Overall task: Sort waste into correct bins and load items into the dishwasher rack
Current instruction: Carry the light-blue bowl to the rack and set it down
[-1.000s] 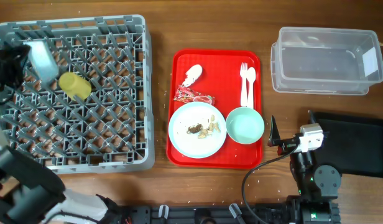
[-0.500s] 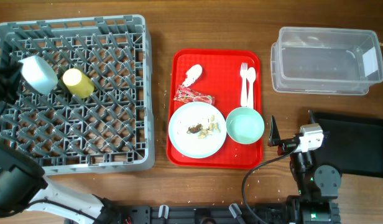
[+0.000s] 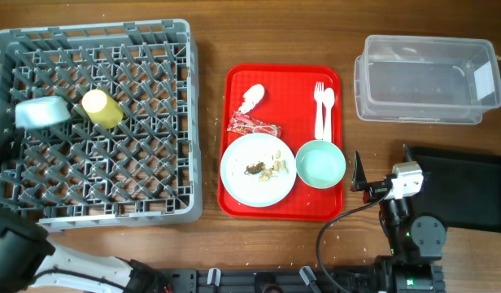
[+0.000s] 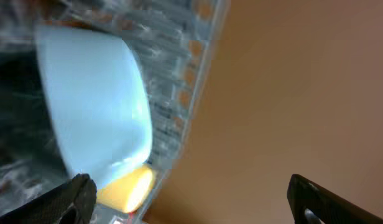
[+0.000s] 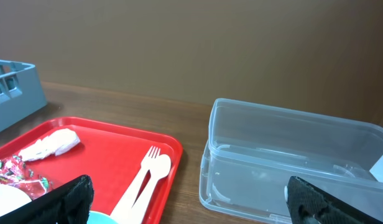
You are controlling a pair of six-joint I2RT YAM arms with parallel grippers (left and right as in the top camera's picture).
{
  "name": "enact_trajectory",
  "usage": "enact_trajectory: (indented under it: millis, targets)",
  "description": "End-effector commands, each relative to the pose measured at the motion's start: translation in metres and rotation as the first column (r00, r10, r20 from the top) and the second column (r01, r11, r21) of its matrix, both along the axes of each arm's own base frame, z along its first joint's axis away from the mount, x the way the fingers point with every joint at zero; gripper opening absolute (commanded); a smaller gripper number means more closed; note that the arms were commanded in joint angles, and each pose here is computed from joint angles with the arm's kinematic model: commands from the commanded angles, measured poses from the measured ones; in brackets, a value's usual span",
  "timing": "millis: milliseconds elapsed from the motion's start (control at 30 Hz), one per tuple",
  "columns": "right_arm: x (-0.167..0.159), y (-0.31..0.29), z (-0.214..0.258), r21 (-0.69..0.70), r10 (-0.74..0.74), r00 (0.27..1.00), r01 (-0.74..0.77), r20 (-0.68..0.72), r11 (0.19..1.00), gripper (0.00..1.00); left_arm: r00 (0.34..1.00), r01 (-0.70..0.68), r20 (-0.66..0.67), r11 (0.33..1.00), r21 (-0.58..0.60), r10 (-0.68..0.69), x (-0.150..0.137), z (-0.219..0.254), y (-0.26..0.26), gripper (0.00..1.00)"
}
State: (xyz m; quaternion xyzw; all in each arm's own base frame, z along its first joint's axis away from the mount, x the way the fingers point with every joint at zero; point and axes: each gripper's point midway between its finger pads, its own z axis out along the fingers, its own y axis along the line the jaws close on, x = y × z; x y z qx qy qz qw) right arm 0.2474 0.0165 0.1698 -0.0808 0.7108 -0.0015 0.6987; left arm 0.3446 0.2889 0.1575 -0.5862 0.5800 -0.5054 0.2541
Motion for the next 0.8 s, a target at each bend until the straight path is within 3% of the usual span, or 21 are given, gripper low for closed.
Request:
enact_trajectory:
  millis: [0, 67, 133, 167, 200, 267, 333, 500, 633, 767]
  targets:
    - [0.0, -0.001, 0.001, -0.012, -0.008, 1.0, 0.009, 0.008, 1.0, 1.0, 0.947, -0.135, -0.242, 0.945, 0.298, 0.212, -0.046, 0.014, 0.025, 1.0]
    - [0.0, -0.001, 0.001, -0.011, -0.009, 1.0, 0.009, 0.008, 1.0, 1.0, 0.903, -0.158, -0.313, 0.906, 0.392, 0.293, -0.061, 0.025, 0.026, 0.98]
    - [0.0, -0.001, 0.001, -0.011, -0.009, 1.0, 0.009, 0.008, 1.0, 1.0, 0.911, -0.142, -0.284, 0.874, 0.465, 0.3, -0.055, 0.051, 0.012, 0.52]
    - [0.0, -0.001, 0.001, -0.011, -0.009, 1.0, 0.009, 0.008, 1.0, 1.0, 0.919, -0.133, -0.269, 0.868, 0.479, 0.289, -0.051, 0.058, 0.006, 0.16]
    - [0.0, -0.001, 0.001, -0.011, -0.009, 1.0, 0.009, 0.008, 1.0, 1.0, 0.93, -0.116, -0.249, 0.86, 0.497, 0.269, -0.043, 0.067, -0.003, 0.04]
    - [0.0, -0.001, 0.001, -0.011, -0.009, 1.0, 0.009, 0.008, 1.0, 1.0, 0.949, -0.074, -0.217, 0.833, 0.548, 0.227, -0.023, 0.08, -0.021, 0.04]
    - [0.0, -0.001, 0.001, -0.011, -0.009, 1.0, 0.009, 0.008, 1.0, 1.0, 0.942, -0.009, -0.249, 0.757, 0.654, 0.226, -0.002, 0.076, -0.03, 0.04]
    - [0.0, -0.001, 0.001, -0.011, -0.009, 1.0, 0.009, 0.008, 1.0, 1.0, 0.789, 0.136, -0.411, 0.524, 0.841, 0.456, 0.022, 0.035, -0.024, 0.04]
    - [0.0, -0.001, 0.001, -0.011, -0.009, 1.0, 0.009, 0.008, 1.0, 1.0, 0.778, 0.218, -0.466, 0.514, 0.83, 0.422, 0.045, -0.002, -0.03, 0.04]
    - [0.0, -0.001, 0.001, -0.011, -0.009, 1.0, 0.009, 0.008, 1.0, 1.0, 0.732, 0.27, -0.541, 0.553, 0.788, 0.414, 0.036, -0.032, -0.025, 0.04]
